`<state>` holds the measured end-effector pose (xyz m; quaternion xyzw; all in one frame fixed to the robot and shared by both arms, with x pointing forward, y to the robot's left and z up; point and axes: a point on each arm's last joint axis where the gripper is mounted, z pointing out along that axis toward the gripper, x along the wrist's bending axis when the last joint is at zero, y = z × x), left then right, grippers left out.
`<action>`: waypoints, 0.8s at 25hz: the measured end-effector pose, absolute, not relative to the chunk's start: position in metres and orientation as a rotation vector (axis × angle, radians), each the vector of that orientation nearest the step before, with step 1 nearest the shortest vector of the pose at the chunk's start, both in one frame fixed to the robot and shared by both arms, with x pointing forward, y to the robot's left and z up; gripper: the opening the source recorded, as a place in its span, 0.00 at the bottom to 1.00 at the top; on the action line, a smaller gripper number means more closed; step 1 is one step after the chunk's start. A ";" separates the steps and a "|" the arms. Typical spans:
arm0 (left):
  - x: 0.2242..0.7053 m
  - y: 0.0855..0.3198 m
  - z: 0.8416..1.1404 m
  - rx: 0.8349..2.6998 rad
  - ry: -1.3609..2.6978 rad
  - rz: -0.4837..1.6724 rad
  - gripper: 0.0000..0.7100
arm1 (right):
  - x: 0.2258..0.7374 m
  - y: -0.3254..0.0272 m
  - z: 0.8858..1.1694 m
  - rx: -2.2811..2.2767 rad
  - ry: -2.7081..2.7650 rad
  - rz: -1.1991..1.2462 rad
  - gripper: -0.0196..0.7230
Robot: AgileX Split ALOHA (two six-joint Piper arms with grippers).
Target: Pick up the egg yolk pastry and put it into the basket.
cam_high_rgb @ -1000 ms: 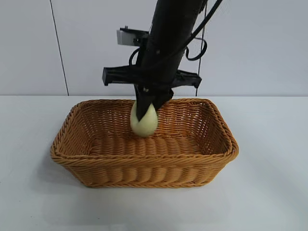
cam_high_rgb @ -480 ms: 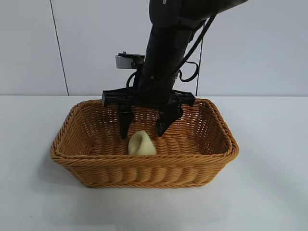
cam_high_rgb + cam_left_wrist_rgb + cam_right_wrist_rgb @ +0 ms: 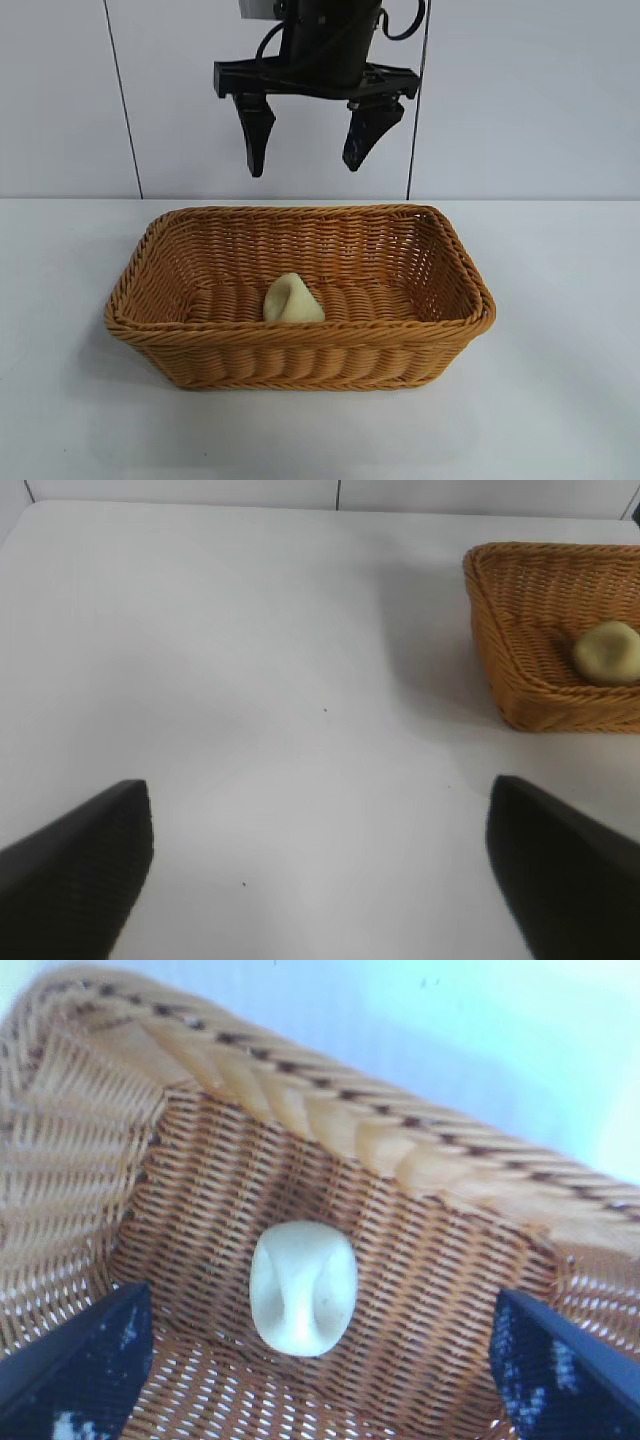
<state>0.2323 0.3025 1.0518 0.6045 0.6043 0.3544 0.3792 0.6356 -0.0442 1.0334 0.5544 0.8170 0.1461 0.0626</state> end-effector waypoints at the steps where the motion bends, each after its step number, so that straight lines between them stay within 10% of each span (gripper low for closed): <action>1: 0.232 0.303 1.052 1.544 1.544 0.905 0.91 | 0.639 -0.049 1.034 1.684 2.452 0.440 0.91; 20: 0.232 0.303 1.052 1.544 1.544 0.905 0.91 | 0.710 -0.271 1.034 2.136 1.967 0.344 0.91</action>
